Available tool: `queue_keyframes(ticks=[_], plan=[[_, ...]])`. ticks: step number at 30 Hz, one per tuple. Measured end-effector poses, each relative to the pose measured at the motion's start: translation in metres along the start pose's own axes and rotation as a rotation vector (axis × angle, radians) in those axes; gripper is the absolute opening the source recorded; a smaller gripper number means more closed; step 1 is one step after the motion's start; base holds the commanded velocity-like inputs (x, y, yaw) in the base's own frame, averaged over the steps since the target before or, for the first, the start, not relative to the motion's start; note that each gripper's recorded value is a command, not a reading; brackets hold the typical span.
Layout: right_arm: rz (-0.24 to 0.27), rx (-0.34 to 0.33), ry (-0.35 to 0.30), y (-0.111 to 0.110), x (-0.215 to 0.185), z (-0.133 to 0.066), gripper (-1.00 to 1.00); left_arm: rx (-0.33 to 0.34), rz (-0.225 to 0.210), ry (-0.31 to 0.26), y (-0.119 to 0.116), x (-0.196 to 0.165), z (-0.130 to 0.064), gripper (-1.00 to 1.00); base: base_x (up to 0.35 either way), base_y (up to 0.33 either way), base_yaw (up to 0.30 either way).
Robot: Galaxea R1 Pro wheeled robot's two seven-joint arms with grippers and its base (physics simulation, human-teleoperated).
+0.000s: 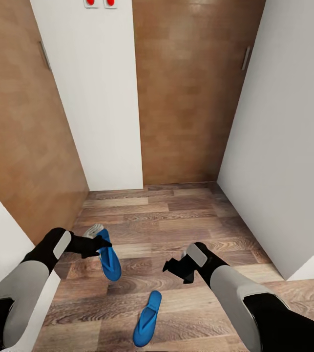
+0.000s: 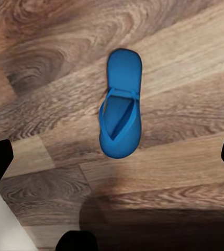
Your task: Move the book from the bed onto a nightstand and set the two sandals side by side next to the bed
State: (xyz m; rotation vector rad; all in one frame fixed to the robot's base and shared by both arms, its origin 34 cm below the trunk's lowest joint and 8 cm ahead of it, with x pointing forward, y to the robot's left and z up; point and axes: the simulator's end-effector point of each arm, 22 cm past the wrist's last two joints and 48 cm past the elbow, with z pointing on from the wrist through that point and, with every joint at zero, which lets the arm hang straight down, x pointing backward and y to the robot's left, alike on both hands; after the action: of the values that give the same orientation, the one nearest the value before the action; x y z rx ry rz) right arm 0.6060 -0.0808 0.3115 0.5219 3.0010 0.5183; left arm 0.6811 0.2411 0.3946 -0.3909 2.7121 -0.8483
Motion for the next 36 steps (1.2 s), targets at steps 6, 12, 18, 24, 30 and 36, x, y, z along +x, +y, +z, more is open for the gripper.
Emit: queue_keyframes(ticks=[6,12,18,24,30,36], plan=[[0.017,0.009,-0.020,-0.006,-0.004,0.013,1.00,0.047,-0.006,0.026,-0.007,0.006,0.011,-1.00,0.000,0.000,0.000],[0.034,0.017,-0.030,-0.013,-0.006,0.025,1.00,0.051,-0.018,0.045,-0.001,0.011,0.022,-1.00,0.000,0.000,0.000],[0.061,-0.015,-0.079,-0.011,-0.016,0.037,1.00,0.047,-0.031,0.065,0.007,0.017,0.033,-1.00,0.000,0.000,0.000],[0.087,-0.018,-0.118,-0.017,-0.022,0.050,1.00,0.037,-0.046,0.081,0.019,0.022,0.043,-1.00,0.000,0.000,0.000],[0.101,-0.001,-0.104,-0.028,-0.015,0.065,1.00,0.026,-0.062,0.098,0.030,0.028,0.052,-1.00,0.000,0.000,0.000],[0.111,0.010,-0.080,-0.036,-0.007,0.079,1.00,0.017,-0.074,0.117,0.041,0.034,0.063,-1.00,0.000,0.000,0.000]])
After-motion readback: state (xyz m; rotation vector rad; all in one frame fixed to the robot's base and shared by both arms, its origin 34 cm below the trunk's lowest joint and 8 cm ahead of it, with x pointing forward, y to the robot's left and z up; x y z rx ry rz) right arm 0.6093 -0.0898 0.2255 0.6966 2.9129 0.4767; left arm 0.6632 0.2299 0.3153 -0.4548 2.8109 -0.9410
